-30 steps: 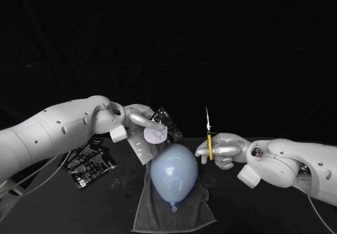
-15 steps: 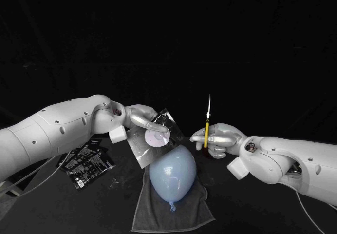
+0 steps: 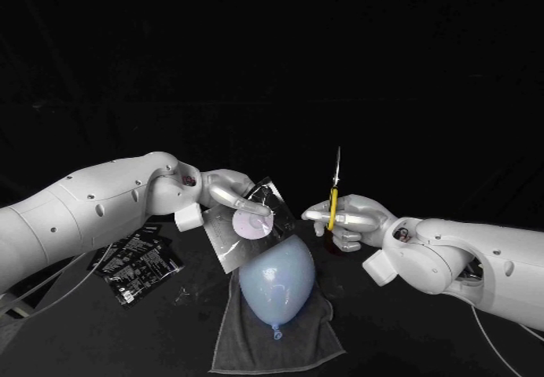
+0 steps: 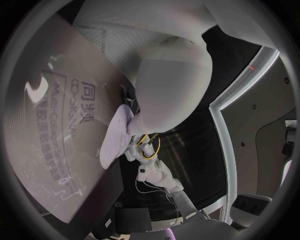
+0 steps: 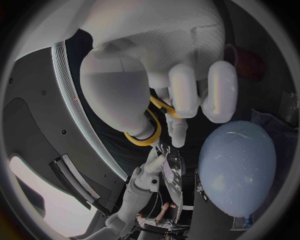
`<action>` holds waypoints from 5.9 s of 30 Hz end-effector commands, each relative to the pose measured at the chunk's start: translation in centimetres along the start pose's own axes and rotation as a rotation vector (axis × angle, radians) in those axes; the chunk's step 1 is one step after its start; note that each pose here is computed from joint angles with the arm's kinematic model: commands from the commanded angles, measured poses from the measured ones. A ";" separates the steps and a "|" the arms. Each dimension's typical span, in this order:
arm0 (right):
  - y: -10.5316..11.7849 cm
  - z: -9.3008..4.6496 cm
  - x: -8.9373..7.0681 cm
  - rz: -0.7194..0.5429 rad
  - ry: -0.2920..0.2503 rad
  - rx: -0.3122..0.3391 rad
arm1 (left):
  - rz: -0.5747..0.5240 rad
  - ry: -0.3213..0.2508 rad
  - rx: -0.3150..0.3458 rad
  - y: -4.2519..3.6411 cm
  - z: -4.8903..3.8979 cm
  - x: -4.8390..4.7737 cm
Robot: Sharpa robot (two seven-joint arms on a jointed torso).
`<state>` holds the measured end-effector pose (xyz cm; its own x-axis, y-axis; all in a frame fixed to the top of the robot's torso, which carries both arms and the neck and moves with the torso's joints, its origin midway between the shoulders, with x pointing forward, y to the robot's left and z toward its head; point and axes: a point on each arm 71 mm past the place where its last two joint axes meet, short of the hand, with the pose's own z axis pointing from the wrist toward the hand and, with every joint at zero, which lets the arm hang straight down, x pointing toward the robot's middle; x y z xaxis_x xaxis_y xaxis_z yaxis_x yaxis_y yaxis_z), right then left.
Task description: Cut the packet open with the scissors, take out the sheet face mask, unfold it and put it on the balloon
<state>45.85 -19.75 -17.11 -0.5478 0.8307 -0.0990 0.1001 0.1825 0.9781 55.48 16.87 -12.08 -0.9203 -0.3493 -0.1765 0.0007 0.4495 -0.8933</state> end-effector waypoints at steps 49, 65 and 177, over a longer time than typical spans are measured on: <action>-0.1 1.5 2.9 -0.072 0.156 0.027 | 0.046 0.119 -0.022 -1.48 1.96 1.90; 0.0 1.5 3.1 -0.071 0.158 0.000 | 0.057 0.129 -0.027 -1.72 2.24 2.23; 1.6 2.0 0.2 -0.121 -0.040 -0.167 | -0.803 -0.161 0.533 5.75 4.10 5.67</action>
<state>47.61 -18.43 -15.92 -0.4907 0.8426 -0.2220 -0.1035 0.1966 0.9750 52.03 14.38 -20.19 -0.6372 -0.5462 0.5438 -0.3826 -0.3883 -0.8383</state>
